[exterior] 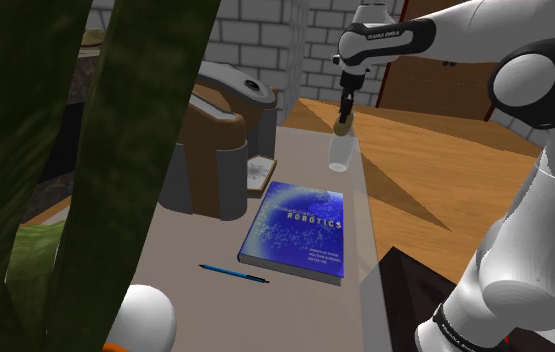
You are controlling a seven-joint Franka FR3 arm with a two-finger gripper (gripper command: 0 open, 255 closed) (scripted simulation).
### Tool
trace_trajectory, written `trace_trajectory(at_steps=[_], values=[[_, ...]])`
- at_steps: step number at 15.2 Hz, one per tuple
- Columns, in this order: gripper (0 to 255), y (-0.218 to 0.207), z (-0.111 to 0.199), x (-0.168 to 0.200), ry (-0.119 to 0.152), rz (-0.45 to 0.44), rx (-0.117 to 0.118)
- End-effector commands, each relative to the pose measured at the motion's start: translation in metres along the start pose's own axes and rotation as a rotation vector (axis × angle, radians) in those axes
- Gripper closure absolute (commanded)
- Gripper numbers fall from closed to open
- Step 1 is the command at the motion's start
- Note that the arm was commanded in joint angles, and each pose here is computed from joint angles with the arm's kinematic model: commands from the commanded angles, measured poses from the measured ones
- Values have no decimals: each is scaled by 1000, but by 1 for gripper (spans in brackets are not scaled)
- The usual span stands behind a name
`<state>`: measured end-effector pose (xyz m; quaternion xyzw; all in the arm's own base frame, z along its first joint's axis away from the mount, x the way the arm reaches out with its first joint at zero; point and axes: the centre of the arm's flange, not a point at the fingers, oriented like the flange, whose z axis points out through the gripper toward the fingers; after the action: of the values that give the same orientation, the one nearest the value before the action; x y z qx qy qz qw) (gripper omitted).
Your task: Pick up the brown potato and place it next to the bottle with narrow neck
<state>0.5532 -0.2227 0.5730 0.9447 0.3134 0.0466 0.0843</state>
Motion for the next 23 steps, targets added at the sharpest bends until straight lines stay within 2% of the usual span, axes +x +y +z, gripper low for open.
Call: trace_trajectory(at_steps=[1,23], values=[[255,-3,11,0,0,0,0],[255,-24,125,-4,0,0,0]])
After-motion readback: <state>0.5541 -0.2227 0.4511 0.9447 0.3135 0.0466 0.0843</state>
